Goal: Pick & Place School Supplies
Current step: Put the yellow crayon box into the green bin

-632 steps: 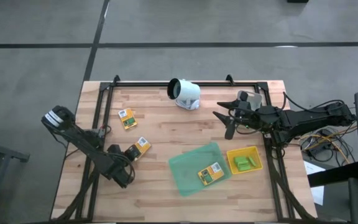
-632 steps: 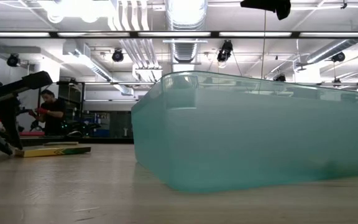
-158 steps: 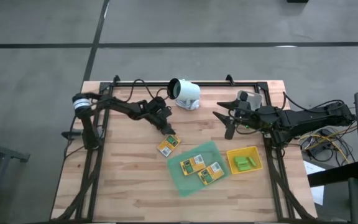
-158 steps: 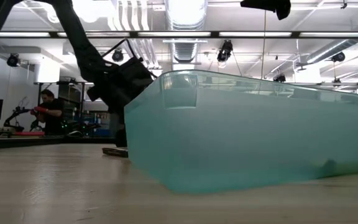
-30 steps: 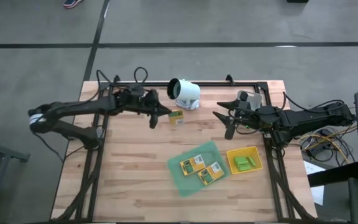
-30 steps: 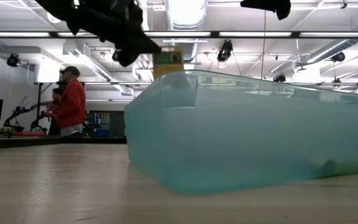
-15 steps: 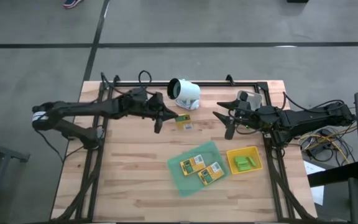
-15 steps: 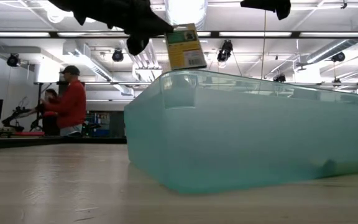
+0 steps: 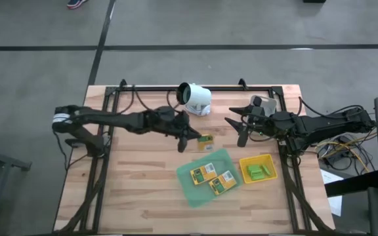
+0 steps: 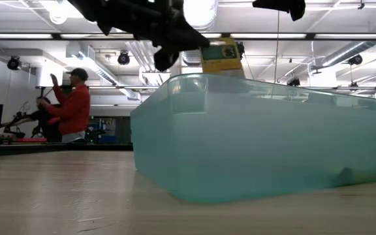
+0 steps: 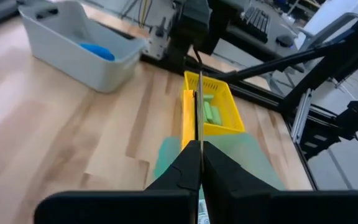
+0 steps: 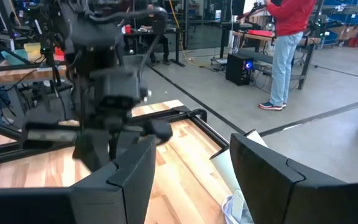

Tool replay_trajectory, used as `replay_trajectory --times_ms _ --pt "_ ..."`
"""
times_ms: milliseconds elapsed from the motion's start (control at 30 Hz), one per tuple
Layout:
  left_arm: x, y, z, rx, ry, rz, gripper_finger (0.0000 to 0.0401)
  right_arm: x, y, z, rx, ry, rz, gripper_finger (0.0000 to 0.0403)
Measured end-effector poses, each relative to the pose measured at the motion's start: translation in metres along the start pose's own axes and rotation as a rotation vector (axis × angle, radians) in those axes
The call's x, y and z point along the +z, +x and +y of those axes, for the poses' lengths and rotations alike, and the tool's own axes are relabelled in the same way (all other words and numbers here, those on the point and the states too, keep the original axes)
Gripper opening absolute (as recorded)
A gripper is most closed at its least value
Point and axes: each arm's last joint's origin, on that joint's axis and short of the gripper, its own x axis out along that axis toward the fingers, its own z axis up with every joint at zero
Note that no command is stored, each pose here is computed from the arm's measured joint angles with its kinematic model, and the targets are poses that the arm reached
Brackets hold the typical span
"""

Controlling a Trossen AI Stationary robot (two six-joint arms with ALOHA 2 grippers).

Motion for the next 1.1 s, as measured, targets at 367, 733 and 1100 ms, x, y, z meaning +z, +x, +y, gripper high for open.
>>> replay_trajectory --times_ms 367,733,1100 --pt "-0.005 0.045 -0.007 -0.023 -0.051 0.064 0.0009 0.000 0.000 0.000 0.000 0.000 0.000 0.0203" --pt "-0.010 0.064 -0.013 -0.038 -0.069 0.089 0.0009 0.000 0.000 0.000 0.000 0.000 0.000 0.0203" --pt "-0.029 0.078 -0.012 -0.024 -0.146 0.148 0.0009 0.000 0.000 0.000 0.000 0.000 0.000 0.0203"
